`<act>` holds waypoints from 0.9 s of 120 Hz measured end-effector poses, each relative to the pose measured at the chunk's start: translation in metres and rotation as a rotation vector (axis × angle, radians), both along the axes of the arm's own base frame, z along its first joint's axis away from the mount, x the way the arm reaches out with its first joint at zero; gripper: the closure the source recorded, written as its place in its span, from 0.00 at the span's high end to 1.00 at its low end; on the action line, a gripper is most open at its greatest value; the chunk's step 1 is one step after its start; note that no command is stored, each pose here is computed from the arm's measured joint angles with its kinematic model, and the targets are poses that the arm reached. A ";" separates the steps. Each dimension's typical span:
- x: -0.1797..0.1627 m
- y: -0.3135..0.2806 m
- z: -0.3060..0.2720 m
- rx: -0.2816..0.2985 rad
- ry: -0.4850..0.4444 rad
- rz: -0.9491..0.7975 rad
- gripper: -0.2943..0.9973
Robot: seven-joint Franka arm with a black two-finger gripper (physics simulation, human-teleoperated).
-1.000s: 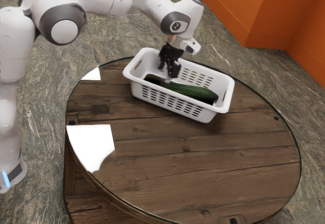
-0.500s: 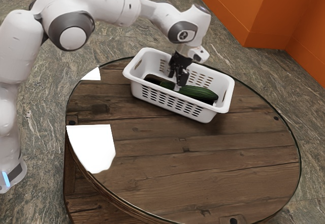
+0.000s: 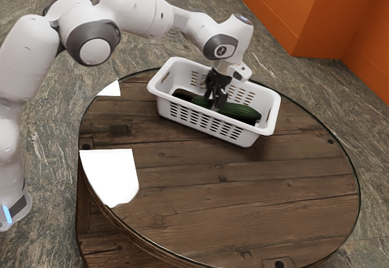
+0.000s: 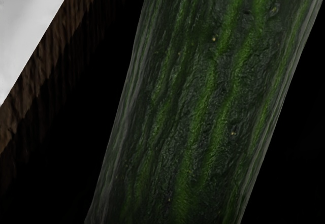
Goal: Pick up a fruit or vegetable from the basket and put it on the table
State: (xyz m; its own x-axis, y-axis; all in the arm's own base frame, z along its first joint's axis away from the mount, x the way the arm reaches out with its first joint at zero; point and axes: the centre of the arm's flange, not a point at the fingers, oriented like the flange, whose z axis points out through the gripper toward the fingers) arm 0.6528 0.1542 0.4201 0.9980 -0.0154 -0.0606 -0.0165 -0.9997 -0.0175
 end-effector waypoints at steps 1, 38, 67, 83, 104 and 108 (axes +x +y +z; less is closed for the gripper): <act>0.001 0.000 0.001 0.001 -0.002 0.000 0.77; 0.015 -0.004 -0.014 -0.019 -0.023 0.006 0.66; 0.016 -0.003 -0.015 -0.016 -0.034 -0.008 0.46; 0.017 -0.003 -0.014 -0.014 -0.042 -0.020 0.42; 0.023 -0.011 0.000 -0.013 -0.072 -0.047 0.41; 0.024 -0.014 0.004 -0.014 -0.080 -0.054 0.41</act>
State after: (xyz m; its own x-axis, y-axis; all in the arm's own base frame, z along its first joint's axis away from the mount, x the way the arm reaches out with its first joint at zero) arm 0.6772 0.1402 0.4241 0.9974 -0.0692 0.0198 -0.0691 -0.9976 -0.0074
